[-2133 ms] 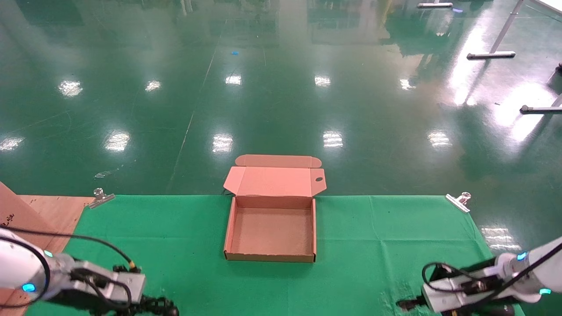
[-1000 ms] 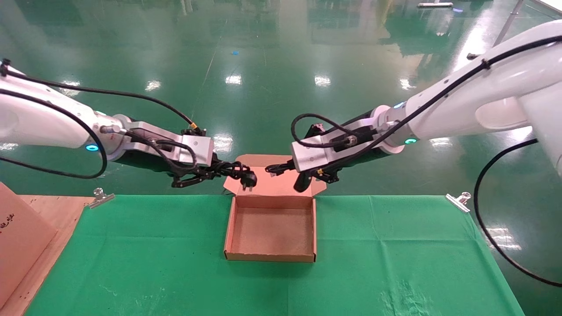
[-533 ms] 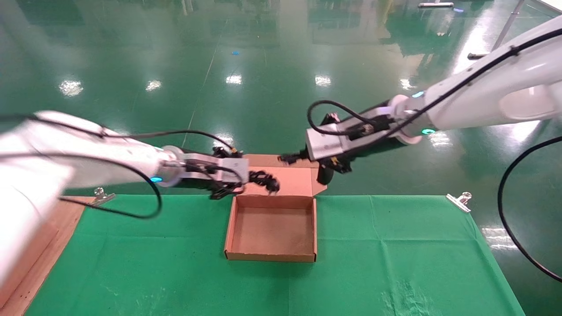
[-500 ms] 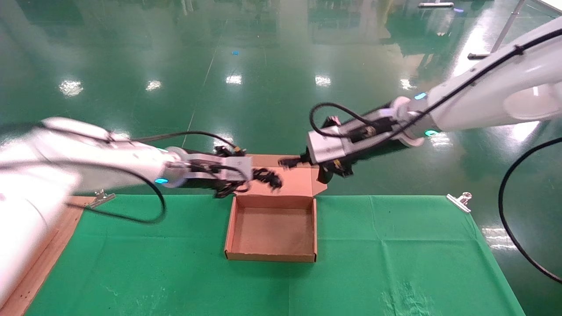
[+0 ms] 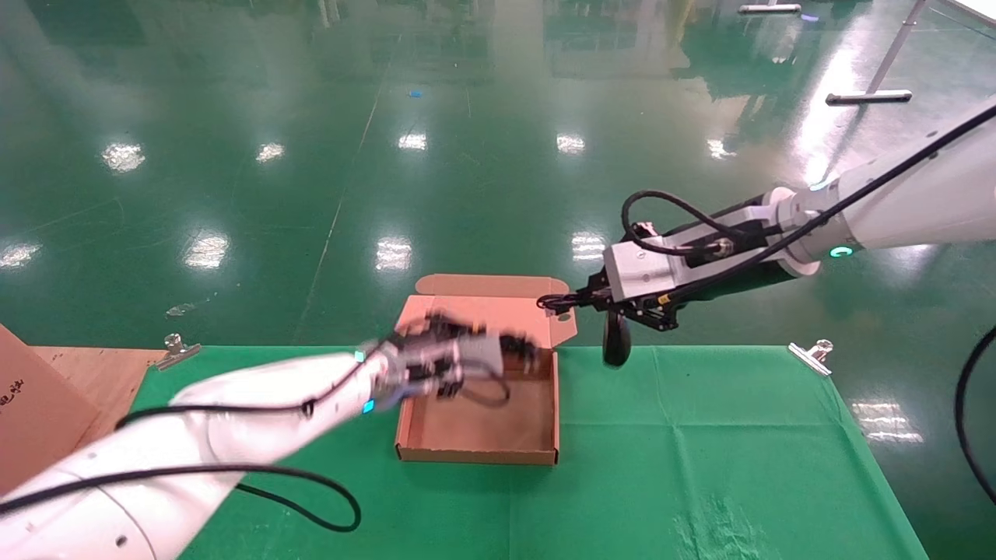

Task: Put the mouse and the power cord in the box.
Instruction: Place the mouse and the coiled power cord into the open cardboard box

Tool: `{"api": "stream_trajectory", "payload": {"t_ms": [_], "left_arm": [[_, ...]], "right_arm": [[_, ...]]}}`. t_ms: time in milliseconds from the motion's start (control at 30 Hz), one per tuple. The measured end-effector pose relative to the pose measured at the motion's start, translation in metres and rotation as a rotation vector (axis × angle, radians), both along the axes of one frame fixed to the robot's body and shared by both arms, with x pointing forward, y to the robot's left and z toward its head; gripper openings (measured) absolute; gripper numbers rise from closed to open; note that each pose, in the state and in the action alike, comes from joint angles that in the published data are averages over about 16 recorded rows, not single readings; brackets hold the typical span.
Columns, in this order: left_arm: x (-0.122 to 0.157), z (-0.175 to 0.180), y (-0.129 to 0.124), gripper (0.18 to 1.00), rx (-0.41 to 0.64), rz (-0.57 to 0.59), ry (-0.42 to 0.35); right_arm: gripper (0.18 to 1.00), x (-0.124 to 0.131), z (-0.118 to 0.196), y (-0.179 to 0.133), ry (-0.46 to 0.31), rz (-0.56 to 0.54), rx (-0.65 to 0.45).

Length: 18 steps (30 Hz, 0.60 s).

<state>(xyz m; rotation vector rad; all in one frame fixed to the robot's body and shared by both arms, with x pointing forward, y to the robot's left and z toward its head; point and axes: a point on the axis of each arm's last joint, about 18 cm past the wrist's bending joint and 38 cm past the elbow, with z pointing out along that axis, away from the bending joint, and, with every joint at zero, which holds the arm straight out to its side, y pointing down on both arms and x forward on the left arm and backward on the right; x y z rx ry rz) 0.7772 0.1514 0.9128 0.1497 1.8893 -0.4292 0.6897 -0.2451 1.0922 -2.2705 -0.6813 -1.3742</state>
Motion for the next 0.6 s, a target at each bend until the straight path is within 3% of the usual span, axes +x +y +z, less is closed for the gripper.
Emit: {"api": "stream_trajectory", "payload": {"t_ms": [267,600], "left_arm": [[-0.003,-0.028,-0.001,0.321,0.033,0.017,0.049],[-0.004,-0.032,-0.006,0.324,0.037,0.014,0.040]], "right_arm": [[0.223,0.004,-0.012,-0.006,0.015,-0.015,0.003],[0.223,0.009,-0.022,-0.008,0.025,-0.024,0.008]]}}
